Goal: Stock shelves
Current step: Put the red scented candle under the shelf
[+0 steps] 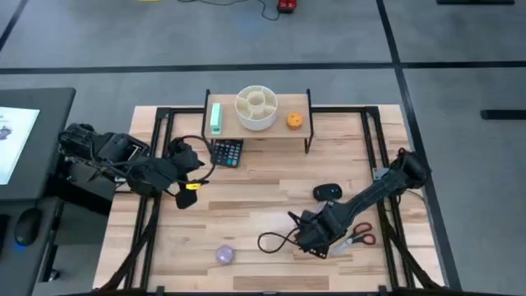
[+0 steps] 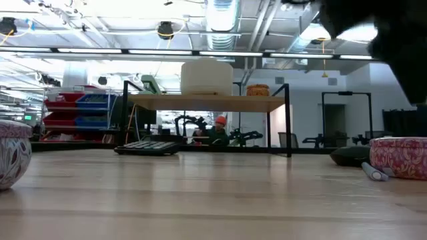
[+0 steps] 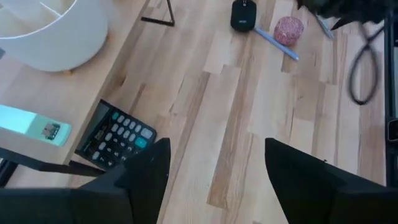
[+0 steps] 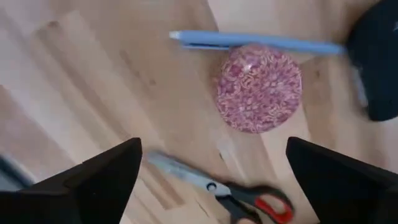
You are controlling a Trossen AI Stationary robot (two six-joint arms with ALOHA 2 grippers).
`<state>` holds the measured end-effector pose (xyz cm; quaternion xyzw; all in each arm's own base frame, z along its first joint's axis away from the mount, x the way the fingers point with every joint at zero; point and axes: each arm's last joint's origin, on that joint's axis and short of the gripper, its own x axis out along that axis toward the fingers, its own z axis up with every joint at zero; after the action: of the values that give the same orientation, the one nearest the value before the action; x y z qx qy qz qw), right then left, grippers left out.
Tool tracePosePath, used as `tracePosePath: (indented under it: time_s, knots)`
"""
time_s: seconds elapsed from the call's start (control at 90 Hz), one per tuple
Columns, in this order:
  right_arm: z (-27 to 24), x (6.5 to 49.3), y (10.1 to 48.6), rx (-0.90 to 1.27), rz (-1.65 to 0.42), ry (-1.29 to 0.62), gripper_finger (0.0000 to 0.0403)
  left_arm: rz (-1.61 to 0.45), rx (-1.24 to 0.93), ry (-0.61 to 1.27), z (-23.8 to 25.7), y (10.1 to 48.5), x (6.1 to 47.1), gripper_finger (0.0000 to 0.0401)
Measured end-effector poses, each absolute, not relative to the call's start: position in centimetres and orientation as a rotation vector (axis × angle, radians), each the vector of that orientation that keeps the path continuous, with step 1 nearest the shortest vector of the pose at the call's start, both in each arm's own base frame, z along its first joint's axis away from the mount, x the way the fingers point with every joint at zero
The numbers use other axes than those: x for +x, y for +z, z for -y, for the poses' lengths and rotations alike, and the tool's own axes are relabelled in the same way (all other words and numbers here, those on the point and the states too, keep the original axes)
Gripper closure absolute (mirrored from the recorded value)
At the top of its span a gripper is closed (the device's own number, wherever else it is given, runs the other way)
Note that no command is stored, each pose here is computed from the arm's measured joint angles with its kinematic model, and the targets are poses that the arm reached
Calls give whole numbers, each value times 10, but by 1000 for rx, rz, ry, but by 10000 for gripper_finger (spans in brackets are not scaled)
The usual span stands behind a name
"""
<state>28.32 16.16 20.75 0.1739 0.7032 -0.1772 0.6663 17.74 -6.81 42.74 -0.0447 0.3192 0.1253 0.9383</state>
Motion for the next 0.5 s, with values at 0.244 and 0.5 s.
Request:
tracePosePath:
  time_s: [0.244,0.5]
  knots:
    - [-142,286,182,540,-1540,-434,12,-652,-96,255,68,427,177,164]
    - [-128,277,159,589,-1569,-529,15,-654,-114,249,69,427,177,164]
